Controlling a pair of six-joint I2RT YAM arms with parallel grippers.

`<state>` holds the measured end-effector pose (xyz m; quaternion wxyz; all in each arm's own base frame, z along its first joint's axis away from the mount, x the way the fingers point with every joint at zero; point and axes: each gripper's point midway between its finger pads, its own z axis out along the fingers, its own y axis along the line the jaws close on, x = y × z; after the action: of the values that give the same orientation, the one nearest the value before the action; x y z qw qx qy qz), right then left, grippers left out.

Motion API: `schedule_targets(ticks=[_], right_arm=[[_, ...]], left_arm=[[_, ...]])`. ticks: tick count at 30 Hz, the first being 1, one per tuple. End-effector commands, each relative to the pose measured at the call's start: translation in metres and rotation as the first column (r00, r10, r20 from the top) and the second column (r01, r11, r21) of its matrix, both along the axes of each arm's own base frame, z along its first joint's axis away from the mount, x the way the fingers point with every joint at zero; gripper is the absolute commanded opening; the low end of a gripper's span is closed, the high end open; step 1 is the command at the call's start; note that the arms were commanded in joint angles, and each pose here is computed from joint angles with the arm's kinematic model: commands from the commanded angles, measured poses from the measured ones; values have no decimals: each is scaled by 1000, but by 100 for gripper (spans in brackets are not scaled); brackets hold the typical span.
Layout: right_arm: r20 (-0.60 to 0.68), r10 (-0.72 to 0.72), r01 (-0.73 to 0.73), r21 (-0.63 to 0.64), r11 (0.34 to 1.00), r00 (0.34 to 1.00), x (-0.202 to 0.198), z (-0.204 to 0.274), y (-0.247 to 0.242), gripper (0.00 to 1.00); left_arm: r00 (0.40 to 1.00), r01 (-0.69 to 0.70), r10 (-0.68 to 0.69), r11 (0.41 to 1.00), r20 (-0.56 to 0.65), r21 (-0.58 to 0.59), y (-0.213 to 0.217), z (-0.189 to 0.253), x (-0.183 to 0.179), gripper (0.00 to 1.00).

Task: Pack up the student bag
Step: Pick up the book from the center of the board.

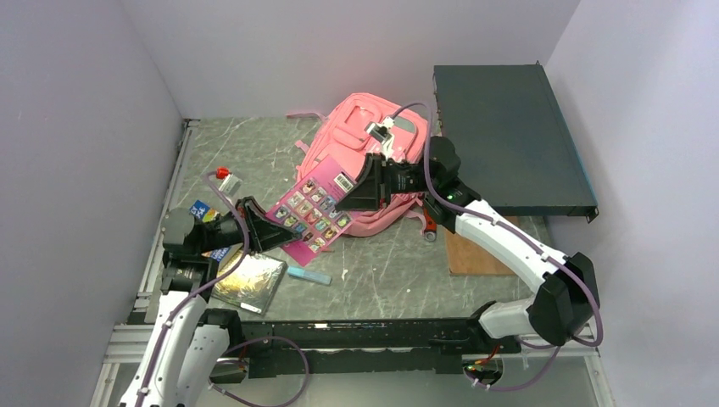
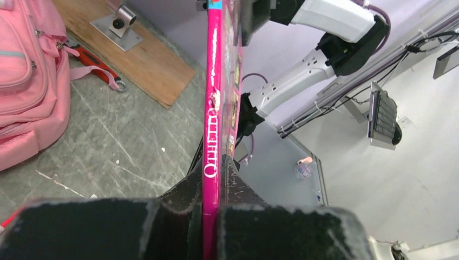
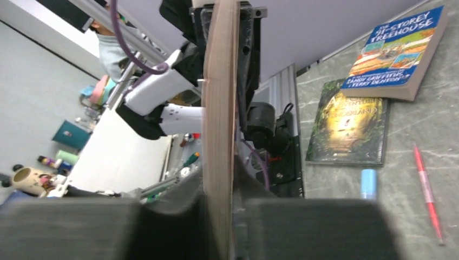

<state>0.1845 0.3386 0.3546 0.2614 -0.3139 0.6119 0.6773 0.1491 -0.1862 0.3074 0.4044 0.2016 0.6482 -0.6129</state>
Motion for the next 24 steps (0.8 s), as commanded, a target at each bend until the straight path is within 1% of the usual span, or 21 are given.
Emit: schedule_targets(ticks=[1, 2, 3, 4, 6, 8, 9, 10, 13, 15, 17, 18, 20, 21, 24], right_arm=[[48, 51, -54, 64, 996, 998, -9, 17, -4, 0], [32, 33, -36, 81, 996, 999, -7, 19, -5, 0], [15, -16, 14, 109, 994, 1000, 0, 23, -6, 0], [-11, -68, 69, 142, 988, 998, 6, 28, -8, 0], [-66, -146, 156, 207, 966, 987, 15, 34, -11, 0], [-115, -166, 191, 262, 946, 979, 19, 39, -13, 0], [-138, -166, 199, 278, 940, 976, 20, 39, -14, 0], [-160, -167, 208, 291, 934, 973, 22, 39, -15, 0], [-210, -157, 220, 324, 920, 965, 22, 39, -17, 0], [-229, -171, 241, 324, 915, 958, 24, 35, -18, 0], [-219, -179, 242, 312, 919, 959, 22, 36, -16, 0], [-204, -184, 242, 307, 921, 961, 19, 39, -16, 0], [-189, -205, 254, 284, 925, 960, 17, 40, -13, 0], [-181, -216, 261, 276, 925, 959, 16, 41, -13, 0], [-155, -251, 284, 258, 924, 955, 14, 44, -14, 0]], left_arm=[[999, 15, -18, 998, 42, 61, 1, 8, 1, 1], [999, 2, -4, 998, 32, 68, 1, 10, 5, 11], [1000, -11, 9, 997, 22, 71, 1, 13, 7, 26], [999, -44, 44, 997, 8, 69, 2, 15, 12, 44], [993, -116, 118, 992, -27, 56, 5, 19, 18, 97], [986, -165, 165, 986, -25, -6, 7, 27, 19, 100], [983, -182, 183, 982, 18, -50, 8, 36, 17, 100], [979, -204, 205, 976, 1, -81, 9, 36, 16, 100], [960, -274, 279, 946, 5, -173, 15, 41, 16, 99], [946, -322, 324, 920, -29, -222, 20, 39, 18, 96], [936, -347, 348, 896, -48, -276, 24, 38, 19, 90], [933, -355, 354, 886, -61, -299, 26, 35, 21, 91], [939, -340, 337, 873, -70, -349, 27, 41, 20, 98], [945, -322, 322, 876, -61, -358, 26, 45, 19, 99], [962, -263, 274, 902, -18, -343, 20, 57, 18, 100]])
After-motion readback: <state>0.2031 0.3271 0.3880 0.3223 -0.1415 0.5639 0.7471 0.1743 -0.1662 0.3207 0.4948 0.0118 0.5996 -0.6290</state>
